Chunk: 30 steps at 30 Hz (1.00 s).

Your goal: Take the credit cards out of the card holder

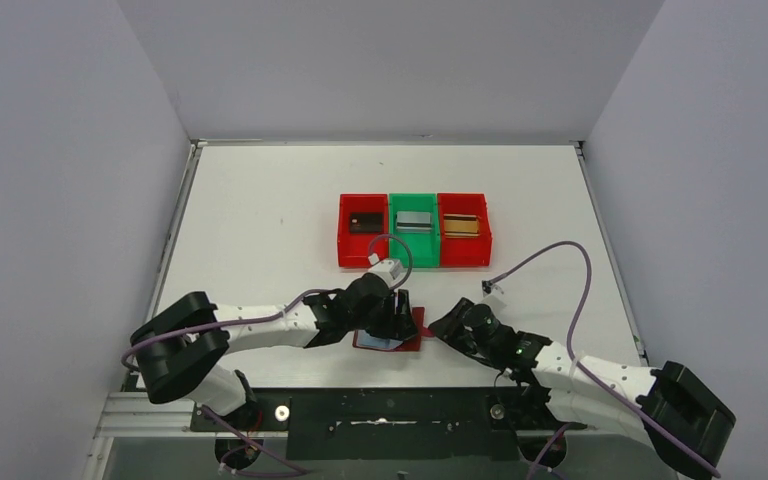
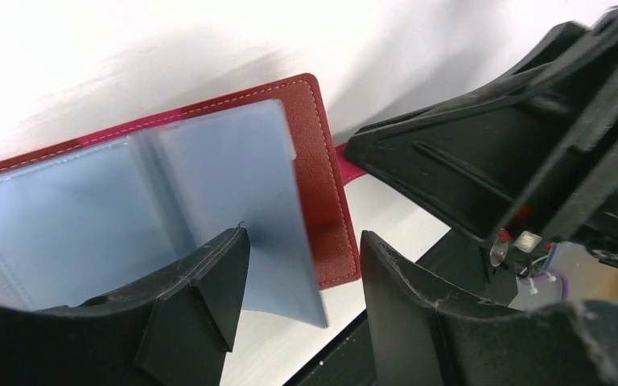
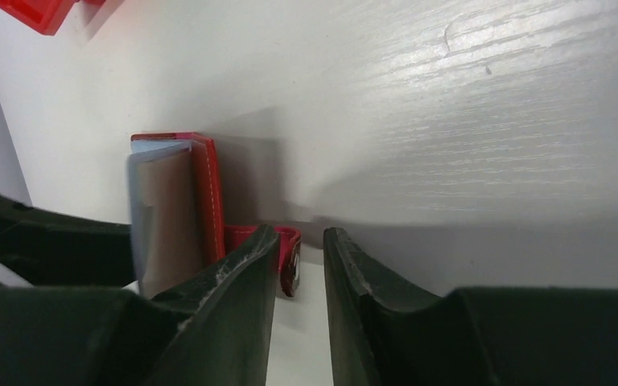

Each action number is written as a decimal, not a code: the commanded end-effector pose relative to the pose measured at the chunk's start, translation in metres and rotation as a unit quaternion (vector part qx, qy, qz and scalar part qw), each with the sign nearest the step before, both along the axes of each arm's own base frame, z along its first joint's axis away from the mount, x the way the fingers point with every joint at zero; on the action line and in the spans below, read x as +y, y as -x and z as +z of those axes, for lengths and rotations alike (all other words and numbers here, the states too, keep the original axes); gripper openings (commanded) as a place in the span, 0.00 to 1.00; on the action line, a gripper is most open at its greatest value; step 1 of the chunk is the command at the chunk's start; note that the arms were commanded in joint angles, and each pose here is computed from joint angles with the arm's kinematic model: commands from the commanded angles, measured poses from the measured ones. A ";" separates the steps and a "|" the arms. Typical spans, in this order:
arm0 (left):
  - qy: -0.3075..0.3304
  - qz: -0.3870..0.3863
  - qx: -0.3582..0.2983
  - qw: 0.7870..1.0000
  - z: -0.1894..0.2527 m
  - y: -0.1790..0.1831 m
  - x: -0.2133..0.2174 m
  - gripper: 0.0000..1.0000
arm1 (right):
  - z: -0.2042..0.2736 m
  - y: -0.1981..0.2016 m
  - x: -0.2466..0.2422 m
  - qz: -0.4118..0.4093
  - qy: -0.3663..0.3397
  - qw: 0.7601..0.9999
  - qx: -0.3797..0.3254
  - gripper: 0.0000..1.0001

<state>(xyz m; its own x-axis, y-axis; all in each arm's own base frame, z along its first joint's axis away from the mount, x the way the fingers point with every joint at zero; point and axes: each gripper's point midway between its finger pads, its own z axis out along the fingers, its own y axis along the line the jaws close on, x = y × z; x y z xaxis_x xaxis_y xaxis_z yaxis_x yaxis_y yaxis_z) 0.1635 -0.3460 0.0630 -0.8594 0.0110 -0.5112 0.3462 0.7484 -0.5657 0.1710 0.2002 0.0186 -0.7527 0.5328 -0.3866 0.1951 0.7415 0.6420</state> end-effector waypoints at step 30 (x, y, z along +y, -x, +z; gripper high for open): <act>0.008 -0.016 0.018 1.000 -0.017 0.013 -0.010 0.24 | 0.038 -0.034 0.053 0.066 -0.021 0.997 -0.042 0.08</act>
